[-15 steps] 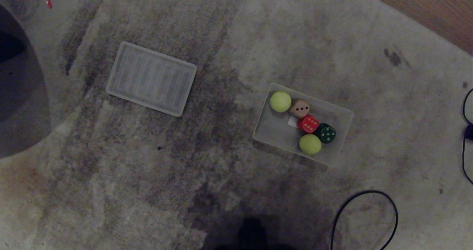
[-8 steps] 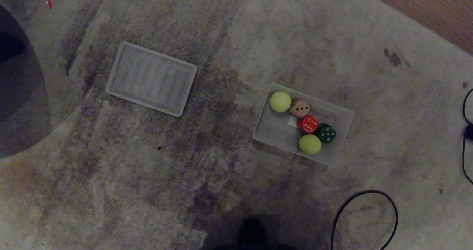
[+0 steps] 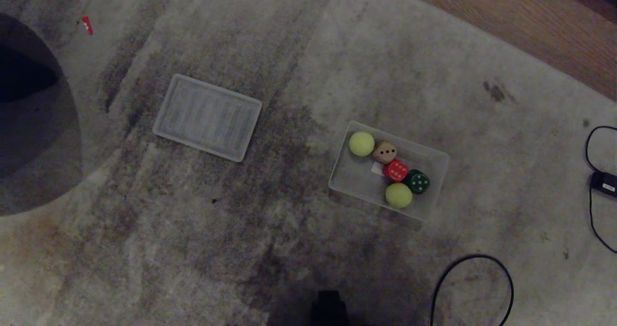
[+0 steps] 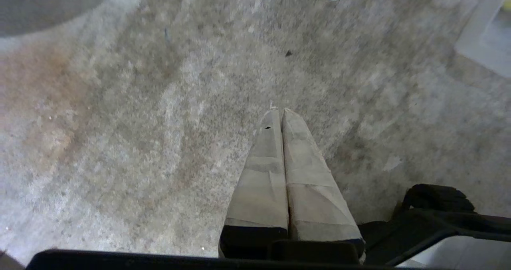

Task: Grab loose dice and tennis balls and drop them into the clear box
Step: Pick up toys out of the box

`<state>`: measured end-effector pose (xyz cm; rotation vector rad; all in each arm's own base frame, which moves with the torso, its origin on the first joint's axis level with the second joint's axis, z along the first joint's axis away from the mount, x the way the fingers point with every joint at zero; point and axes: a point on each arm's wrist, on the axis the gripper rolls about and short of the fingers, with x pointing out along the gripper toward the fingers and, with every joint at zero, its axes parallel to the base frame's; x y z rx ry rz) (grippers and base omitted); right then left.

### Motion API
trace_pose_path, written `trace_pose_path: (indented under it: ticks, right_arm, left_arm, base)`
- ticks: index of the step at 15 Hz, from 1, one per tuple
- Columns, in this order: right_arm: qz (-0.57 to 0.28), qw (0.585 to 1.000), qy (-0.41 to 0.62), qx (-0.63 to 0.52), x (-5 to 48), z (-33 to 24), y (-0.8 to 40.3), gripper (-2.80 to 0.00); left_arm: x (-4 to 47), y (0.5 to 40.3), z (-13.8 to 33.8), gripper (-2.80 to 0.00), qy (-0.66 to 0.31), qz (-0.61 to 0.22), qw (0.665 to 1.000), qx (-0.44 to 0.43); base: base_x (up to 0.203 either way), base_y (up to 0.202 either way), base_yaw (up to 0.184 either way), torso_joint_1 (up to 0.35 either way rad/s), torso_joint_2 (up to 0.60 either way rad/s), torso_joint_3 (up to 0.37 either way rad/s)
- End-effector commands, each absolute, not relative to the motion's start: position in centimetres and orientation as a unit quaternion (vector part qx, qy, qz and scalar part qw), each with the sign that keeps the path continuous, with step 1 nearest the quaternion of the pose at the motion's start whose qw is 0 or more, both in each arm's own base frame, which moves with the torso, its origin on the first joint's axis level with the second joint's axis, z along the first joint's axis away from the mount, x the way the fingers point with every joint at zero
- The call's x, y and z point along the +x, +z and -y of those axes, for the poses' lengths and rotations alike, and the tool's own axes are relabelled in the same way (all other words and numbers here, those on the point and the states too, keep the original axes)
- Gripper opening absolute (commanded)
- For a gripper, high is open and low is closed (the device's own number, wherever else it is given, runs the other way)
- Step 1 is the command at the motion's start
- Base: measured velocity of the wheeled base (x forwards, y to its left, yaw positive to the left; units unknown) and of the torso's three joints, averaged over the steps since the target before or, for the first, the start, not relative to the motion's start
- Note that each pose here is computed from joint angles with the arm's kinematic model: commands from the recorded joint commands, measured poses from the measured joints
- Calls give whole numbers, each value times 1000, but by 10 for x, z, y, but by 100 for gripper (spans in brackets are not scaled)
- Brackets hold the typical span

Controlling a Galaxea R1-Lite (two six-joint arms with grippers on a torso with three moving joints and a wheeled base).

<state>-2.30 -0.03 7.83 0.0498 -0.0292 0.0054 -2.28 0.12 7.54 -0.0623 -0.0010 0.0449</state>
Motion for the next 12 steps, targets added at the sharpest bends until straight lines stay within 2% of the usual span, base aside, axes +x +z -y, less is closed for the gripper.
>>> trace_pose_path:
  ticks: [1,12]
  right_arm:
    - [8,1000,3,25,-22,0,76,-280]
    - [8,1000,3,25,-22,0,76,-280]
  left_arm:
    - [-23,75,-1,-280,23,-2,999,-31]
    - [-23,75,-1,-280,22,-1,999,-30]
  base:
    - [0,0,0,3,1,207]
    - [0,0,0,2,3,204]
